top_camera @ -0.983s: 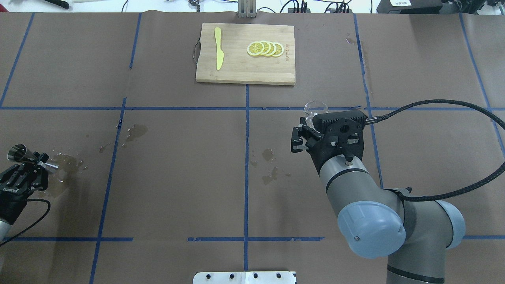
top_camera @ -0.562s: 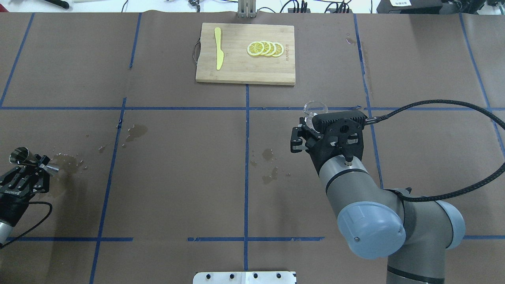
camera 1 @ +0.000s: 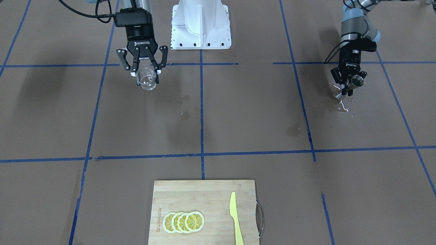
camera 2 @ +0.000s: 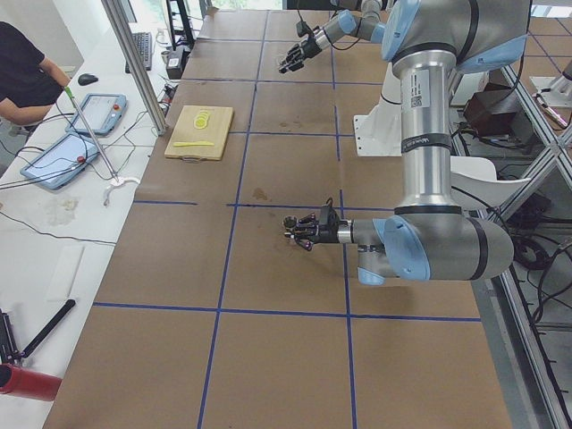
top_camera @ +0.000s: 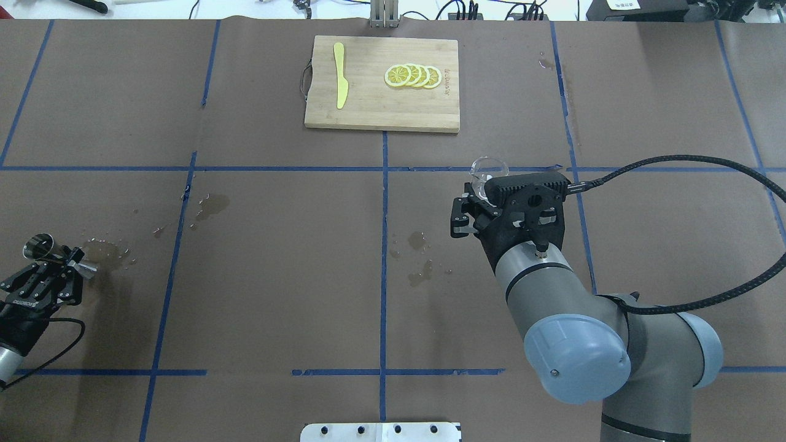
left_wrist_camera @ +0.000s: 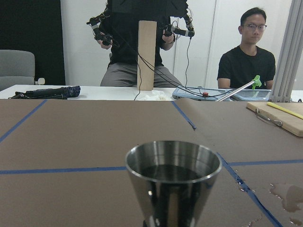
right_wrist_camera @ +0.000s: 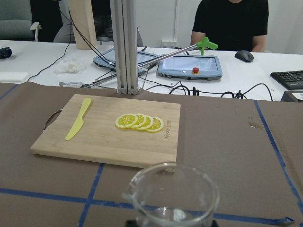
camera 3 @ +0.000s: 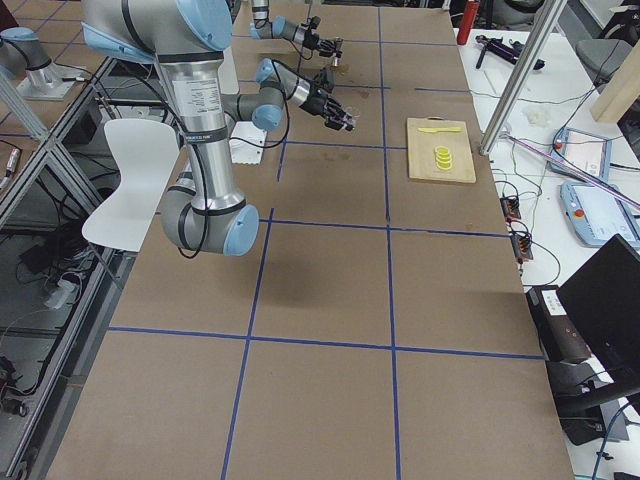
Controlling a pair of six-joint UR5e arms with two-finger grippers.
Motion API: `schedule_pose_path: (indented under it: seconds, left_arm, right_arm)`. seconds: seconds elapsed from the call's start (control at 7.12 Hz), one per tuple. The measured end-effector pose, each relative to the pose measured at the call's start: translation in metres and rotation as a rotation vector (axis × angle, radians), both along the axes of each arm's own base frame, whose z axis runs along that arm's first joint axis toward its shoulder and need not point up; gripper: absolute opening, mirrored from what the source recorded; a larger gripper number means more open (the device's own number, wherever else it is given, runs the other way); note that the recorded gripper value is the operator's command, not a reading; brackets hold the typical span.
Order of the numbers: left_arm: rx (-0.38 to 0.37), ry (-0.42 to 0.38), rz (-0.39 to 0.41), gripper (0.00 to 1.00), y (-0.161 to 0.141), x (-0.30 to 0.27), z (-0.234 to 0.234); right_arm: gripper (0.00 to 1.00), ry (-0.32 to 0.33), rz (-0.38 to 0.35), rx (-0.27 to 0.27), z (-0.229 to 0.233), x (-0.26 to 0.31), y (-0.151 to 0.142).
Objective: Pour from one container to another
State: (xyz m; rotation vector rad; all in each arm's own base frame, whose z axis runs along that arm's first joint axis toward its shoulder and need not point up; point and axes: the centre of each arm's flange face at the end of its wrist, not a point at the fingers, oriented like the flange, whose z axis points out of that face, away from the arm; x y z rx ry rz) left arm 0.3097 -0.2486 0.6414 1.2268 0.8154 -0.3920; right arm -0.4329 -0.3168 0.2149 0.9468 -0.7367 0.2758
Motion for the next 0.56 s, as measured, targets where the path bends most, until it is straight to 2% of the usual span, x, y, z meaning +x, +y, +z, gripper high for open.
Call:
schedule_pose_path:
  seconds: [0.56]
  left_arm:
    - [-0.004,-0.011,0.02,0.0,0.0032,0.0033,0.0049]
  right_arm:
    - [0.0,-0.003,-0.002,0.0,-0.0003,-0.0008,0.0006]
